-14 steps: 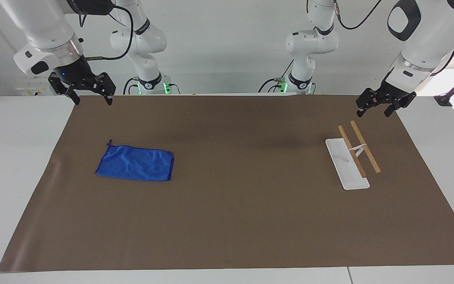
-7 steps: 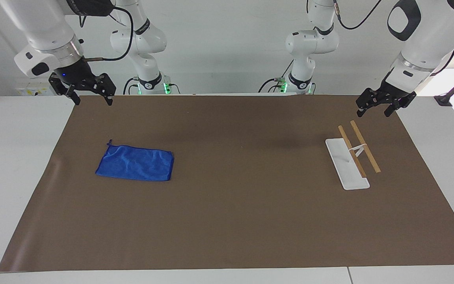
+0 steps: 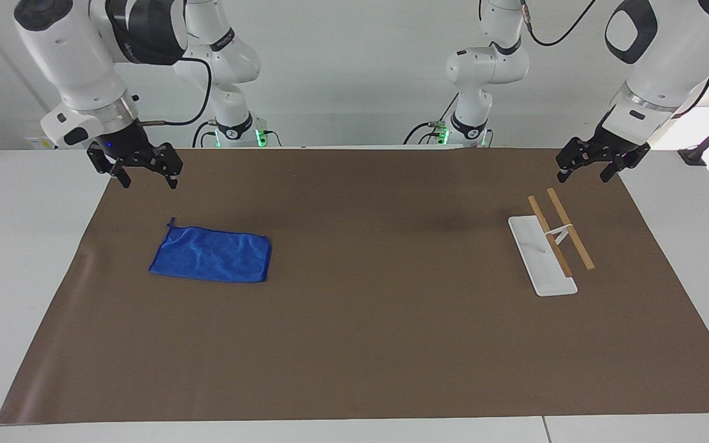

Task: Right arm passes towel to left arm to hang
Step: 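Reach the right gripper down and grasp the blue towel's near end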

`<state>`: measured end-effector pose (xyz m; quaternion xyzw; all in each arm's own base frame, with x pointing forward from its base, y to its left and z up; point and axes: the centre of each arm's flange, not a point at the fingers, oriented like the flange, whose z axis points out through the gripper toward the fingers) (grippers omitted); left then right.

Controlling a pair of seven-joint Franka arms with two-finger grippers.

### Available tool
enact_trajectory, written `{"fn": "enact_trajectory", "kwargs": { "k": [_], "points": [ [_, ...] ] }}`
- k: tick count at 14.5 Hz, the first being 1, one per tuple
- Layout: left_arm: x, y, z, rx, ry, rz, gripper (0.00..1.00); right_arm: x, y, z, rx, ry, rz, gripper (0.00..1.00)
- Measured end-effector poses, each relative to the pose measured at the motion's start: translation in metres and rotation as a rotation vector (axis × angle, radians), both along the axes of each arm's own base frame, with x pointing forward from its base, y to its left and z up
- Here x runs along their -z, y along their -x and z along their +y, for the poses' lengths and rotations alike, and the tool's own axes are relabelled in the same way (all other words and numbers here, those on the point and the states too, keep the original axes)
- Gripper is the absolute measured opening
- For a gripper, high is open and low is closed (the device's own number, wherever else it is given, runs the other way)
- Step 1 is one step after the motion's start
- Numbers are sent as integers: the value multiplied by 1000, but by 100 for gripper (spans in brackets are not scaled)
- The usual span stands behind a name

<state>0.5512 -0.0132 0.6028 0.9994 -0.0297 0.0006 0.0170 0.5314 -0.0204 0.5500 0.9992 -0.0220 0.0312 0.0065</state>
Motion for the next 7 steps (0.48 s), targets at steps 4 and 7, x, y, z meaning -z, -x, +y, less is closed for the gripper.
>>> {"fn": "enact_trajectory", "kwargs": {
  "k": [4,7],
  "points": [
    [0,0,0,0,0,0,100,88,14,-11,-6,1,-18,100],
    [0,0,0,0,0,0,100,146,-2,-32,-2,6,-29,100]
  ]
}}
